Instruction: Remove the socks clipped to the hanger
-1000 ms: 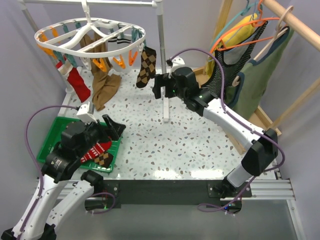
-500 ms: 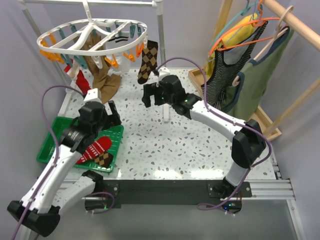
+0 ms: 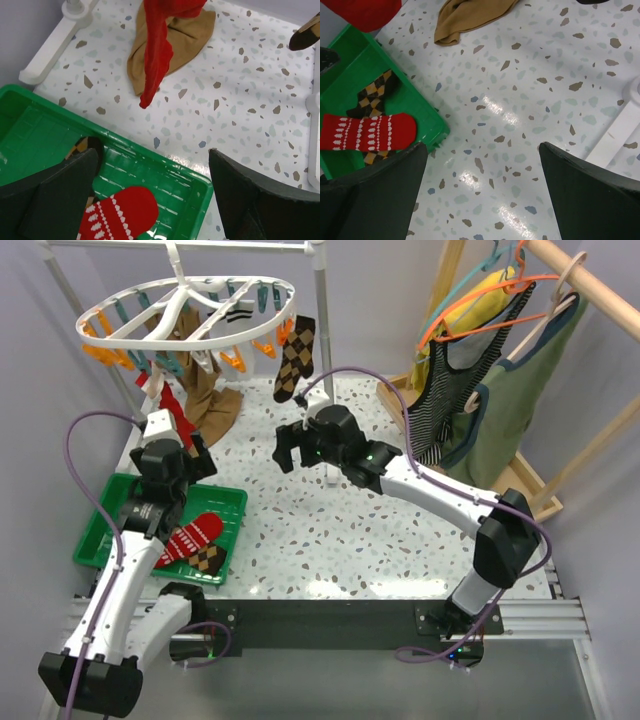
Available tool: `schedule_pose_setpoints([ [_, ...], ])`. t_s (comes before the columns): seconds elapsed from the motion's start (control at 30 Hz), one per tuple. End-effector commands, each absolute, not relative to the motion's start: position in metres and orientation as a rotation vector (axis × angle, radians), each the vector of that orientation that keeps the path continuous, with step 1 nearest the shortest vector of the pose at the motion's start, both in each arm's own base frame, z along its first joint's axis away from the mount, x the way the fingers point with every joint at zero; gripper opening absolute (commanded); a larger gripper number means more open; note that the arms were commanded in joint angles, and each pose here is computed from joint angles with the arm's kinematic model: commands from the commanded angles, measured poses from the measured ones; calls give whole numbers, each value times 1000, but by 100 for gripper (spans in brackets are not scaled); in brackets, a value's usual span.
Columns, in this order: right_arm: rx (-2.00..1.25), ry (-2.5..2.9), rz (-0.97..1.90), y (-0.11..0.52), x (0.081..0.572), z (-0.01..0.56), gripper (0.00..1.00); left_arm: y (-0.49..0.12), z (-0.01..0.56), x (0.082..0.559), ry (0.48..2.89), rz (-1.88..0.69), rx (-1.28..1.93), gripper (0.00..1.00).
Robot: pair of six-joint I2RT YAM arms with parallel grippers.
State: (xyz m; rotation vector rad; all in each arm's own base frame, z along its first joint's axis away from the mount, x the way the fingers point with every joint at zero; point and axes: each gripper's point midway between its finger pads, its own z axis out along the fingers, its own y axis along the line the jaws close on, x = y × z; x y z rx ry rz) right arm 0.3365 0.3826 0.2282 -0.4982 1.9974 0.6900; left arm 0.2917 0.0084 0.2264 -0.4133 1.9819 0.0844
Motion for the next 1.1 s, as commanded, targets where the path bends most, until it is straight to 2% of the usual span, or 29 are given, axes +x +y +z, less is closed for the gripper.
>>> schedule_pose_setpoints([
  [0.0,-504,1910,742,384,321,263,98,12,255,313,1802,109,-290,97],
  [0.2,-510,1897,753,379,312,270,98,19,253,335,1779,218,-192,89],
  [0.23,-514,1897,757,379,310,271,98,24,247,339,1795,254,-195,83],
  [0.43,-522,1881,758,369,300,284,98,34,227,357,1826,283,-226,70],
  [0.7,-542,1840,800,360,281,321,98,25,247,370,1753,197,-207,45],
  [0.73,-552,1841,807,359,277,325,98,21,249,370,1746,179,-182,35],
  [0.8,-574,1815,827,361,270,339,98,20,254,371,1737,181,-151,22],
  [0.83,-572,1816,829,360,269,342,98,19,254,371,1742,183,-143,2],
  [1.07,-597,1824,910,370,258,345,98,-4,258,360,1804,21,-132,0],
])
